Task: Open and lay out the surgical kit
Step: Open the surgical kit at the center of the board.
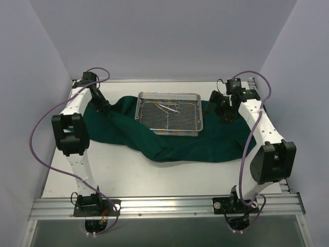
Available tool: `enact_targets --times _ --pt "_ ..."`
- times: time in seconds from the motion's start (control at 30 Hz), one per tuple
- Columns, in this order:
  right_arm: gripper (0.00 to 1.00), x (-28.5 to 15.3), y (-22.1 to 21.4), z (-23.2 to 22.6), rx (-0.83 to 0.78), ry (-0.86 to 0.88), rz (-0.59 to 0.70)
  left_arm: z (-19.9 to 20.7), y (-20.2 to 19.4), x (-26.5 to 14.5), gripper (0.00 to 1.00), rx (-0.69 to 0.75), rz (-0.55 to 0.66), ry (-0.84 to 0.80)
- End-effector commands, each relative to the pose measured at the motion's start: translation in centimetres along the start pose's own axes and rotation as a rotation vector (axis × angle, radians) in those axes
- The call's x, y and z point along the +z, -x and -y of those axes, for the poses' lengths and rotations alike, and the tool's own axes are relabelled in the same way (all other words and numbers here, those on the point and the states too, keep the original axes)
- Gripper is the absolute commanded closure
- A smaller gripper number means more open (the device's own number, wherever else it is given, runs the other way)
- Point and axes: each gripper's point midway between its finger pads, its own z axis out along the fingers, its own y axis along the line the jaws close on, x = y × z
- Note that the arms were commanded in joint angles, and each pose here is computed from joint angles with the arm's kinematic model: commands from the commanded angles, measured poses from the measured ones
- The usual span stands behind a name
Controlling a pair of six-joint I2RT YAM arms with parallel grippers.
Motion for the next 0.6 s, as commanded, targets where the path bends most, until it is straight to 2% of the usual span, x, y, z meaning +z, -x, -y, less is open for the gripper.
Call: enact_targets --times 0.0,0.23,0.4,0.43,0.5,0.57 --pt "0.2 1.6 -1.6 4.3 0.113 -0.15 -0.108 -1.5 3.3 -7.8 0.98 -0.02 0.196 0.004" --pt "0.2 2.4 -2.4 7.1 0.178 -0.209 -0.2 -4.1 0.6 -11.2 0.95 -0.055 0.206 0.03" --pt "0.2 2.1 -4.1 8.6 0.212 -0.237 -0.266 -8.4 -2.9 -11.8 0.95 -0.108 0.168 0.118" --pt "0.2 2.0 -4.5 8.8 0.211 -0.243 -0.278 -8.9 -3.2 -12.8 0.95 -0.131 0.185 0.116" --pt "0.2 1.5 -5.6 9.3 0.212 -0.265 -0.304 -11.5 -5.1 -13.0 0.97 -0.196 0.146 0.168" --pt "0.2 1.1 -5.8 10.3 0.217 -0.316 -0.296 -12.7 -5.8 -14.8 0.98 -0.246 0.176 0.163"
